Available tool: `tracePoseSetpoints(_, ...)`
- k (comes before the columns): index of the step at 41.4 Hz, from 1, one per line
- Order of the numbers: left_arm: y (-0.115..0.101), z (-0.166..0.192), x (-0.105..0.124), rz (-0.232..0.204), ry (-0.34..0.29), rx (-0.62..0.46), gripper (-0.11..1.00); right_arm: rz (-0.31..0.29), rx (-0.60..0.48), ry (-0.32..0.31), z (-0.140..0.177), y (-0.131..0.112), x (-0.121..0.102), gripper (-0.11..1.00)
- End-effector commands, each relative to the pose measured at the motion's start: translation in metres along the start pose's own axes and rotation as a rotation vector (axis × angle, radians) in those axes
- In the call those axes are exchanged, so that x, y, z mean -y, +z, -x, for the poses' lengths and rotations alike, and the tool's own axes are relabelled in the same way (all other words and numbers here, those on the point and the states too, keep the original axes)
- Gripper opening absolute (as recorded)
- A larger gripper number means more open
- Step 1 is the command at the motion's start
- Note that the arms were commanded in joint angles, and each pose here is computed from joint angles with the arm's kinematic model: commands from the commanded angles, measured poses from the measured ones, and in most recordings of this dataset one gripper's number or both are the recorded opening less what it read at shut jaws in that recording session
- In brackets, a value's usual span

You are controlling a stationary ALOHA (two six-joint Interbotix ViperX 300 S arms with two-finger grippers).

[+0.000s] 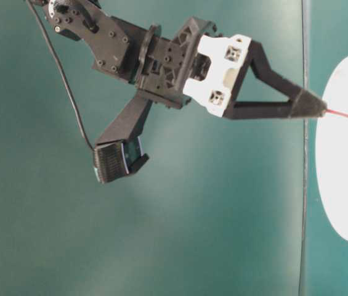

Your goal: Grip the spoon and scoop the red block from the bowl with right arm.

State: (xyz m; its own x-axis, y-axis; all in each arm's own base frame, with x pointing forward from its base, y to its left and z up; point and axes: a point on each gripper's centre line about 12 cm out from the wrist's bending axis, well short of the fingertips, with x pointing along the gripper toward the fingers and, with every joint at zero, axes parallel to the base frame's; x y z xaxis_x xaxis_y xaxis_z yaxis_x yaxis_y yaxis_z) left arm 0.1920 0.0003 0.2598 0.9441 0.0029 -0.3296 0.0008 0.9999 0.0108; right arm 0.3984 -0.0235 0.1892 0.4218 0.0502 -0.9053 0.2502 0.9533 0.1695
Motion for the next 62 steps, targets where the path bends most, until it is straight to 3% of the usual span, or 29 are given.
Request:
tracePoseSetpoints(1,0.010,0.001,0.000,0.002,0.002,0.031,0.00,-0.013,-0.003,-0.001,0.011,0.004,-0.001,0.24)
tracePoseSetpoints(21,0.010,0.002,0.000,0.004,0.002,0.032,0.00,-0.019,-0.026,-0.013,0.017,-0.003,0.002,0.24)
tracePoseSetpoints(36,0.010,0.002,0.000,0.002,0.002,0.032,0.00,-0.027,0.083,-0.002,0.018,0.011,0.003,0.24)
tracePoseSetpoints(62,0.010,0.002,0.000,0.002,0.002,0.032,0.00,-0.049,0.174,-0.006,0.020,0.023,0.013,0.24)
